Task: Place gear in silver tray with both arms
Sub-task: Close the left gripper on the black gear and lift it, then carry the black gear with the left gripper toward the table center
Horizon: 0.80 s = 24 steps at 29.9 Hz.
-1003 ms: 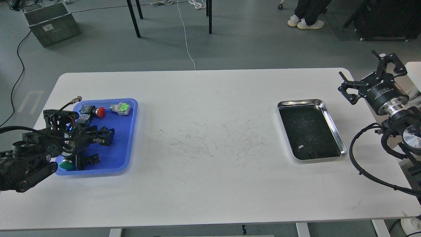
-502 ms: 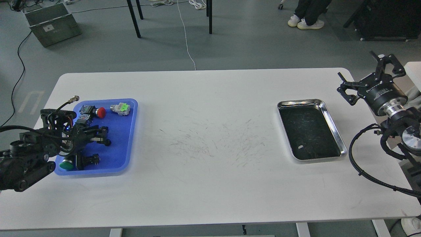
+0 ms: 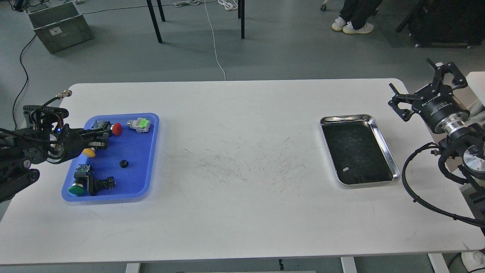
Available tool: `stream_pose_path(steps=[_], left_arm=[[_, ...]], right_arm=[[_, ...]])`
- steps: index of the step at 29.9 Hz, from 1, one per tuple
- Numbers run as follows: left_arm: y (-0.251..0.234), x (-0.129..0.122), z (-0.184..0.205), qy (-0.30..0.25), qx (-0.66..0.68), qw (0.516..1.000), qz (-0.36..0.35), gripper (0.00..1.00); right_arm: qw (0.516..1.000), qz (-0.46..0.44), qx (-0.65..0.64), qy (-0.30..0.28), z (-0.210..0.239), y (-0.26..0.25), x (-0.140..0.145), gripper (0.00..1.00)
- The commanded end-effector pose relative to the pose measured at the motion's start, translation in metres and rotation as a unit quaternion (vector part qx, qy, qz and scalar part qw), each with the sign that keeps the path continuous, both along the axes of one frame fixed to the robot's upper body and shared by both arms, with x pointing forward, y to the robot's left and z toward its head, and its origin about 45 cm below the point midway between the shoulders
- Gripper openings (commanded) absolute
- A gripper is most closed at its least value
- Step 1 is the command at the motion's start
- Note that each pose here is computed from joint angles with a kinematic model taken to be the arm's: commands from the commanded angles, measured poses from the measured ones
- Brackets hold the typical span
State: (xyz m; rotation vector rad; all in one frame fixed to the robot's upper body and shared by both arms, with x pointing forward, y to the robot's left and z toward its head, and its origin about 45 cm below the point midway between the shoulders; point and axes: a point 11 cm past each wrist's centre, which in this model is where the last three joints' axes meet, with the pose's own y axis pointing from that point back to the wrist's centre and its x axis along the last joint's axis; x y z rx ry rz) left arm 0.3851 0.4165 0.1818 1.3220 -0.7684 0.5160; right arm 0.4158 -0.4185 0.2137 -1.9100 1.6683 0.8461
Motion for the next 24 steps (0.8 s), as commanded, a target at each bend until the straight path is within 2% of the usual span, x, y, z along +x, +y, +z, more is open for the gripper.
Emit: stream_pose_path(steps=[1, 5, 7, 15, 20, 24], left_arm=[[-0.025, 0.004, 0.048, -0.016, -0.013, 0.999, -0.042, 0.09], [-0.072, 0.016, 0.087, -0.048, -0.020, 0.995, -0.085, 0.09], [-0.100, 0.022, 0.094, -0.061, -0.027, 0.992, -0.107, 0.09], [-0.245, 0.029, 0.059, -0.054, -0.077, 0.977, -0.192, 0.09], [-0.327, 0.017, 0.036, -0.045, -0.108, 0.966, -0.231, 0.09], [-0.373, -0.003, 0.013, -0.023, -0.125, 0.959, -0.252, 0.09]], right_arm=[[1.000, -0.001, 0.000, 0.001, 0.000, -0.001, 0.000, 0.99], [1.000, -0.002, 0.000, 0.001, 0.000, -0.001, 0.000, 0.99], [1.000, -0.002, 0.000, 0.001, 0.000, -0.001, 0.000, 0.99], [1.000, -0.005, -0.003, 0.002, 0.000, -0.005, -0.001, 0.99], [1.000, -0.010, -0.004, 0.005, -0.002, -0.010, -0.005, 0.99], [1.000, -0.012, -0.006, 0.007, -0.003, -0.012, -0.006, 0.99]])
